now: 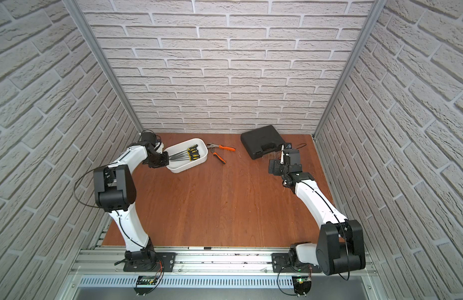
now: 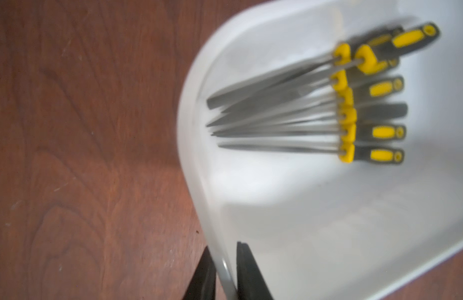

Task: Take the file tool out of the storage box
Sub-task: Move the storage box to the center of the board, then pick up the file tool from the storage box.

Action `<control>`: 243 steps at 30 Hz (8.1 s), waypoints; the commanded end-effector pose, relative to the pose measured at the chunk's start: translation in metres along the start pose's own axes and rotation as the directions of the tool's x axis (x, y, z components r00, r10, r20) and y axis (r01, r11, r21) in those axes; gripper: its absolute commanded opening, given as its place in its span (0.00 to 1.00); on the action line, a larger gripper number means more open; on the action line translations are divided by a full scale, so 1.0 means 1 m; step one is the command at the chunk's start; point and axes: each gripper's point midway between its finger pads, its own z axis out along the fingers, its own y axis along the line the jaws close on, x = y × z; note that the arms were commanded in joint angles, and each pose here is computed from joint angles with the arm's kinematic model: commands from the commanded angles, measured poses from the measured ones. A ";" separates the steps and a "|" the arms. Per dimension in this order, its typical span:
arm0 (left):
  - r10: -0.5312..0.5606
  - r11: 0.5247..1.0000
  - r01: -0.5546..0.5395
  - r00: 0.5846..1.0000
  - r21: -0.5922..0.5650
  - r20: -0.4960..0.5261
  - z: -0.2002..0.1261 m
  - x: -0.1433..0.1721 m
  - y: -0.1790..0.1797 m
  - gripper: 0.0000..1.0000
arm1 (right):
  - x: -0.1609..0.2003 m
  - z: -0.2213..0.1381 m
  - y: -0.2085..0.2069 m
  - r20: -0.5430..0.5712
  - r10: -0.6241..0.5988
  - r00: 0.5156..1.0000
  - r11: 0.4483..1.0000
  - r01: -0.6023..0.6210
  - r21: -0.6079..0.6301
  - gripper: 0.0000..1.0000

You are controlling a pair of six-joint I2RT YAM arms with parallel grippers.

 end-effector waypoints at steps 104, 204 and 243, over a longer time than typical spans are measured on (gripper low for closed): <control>0.184 0.961 -0.193 0.981 0.198 0.062 -0.076 0.096 -0.088 0.85 | 0.080 0.062 0.314 -0.408 -0.263 0.874 0.941 0.140 -0.307 0.03; -0.102 0.993 0.094 0.988 0.070 0.117 -0.065 0.094 -0.019 0.86 | 0.165 0.049 0.417 -0.498 -0.316 0.808 0.930 0.158 -0.333 0.16; -0.044 0.992 0.028 0.991 0.125 0.125 -0.066 0.073 -0.050 0.86 | 0.060 0.007 0.234 -0.268 -0.148 0.952 0.981 0.108 -0.158 0.03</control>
